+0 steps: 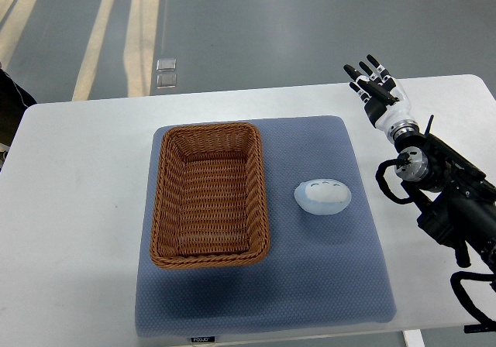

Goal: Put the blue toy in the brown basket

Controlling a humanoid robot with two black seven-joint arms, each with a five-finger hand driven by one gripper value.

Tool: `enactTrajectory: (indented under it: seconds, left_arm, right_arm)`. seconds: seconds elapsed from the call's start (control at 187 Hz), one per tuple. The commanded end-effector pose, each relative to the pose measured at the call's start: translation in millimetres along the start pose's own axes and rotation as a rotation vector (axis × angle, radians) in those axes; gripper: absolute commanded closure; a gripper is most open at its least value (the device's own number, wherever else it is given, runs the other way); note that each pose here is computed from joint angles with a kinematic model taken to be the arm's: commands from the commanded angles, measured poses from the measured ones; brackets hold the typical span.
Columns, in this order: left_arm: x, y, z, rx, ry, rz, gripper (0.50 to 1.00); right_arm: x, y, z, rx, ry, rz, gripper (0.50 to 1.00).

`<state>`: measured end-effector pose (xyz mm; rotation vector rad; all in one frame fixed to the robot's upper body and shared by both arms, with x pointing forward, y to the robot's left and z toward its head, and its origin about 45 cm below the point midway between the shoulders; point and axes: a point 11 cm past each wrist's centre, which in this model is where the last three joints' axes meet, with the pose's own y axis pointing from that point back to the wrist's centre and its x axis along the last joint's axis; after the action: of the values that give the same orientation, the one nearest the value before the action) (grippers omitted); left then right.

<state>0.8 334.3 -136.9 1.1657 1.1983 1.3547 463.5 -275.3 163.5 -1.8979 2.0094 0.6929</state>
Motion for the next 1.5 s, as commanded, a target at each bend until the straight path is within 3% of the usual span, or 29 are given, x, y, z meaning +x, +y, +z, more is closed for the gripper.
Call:
enactTrajectory:
  seconds: [0.0, 1.494]
  left_arm:
    - [0, 0, -1, 0.003, 0.000, 0.000, 0.500]
    - [3, 0, -1, 0.004, -0.004, 0.009, 0.500]
  right_arm:
    - [0, 0, 0, 0.000, 0.000, -0.001, 0.589]
    - [-1, -2, -14, 0.013, 0.028, -0.018, 0.589]
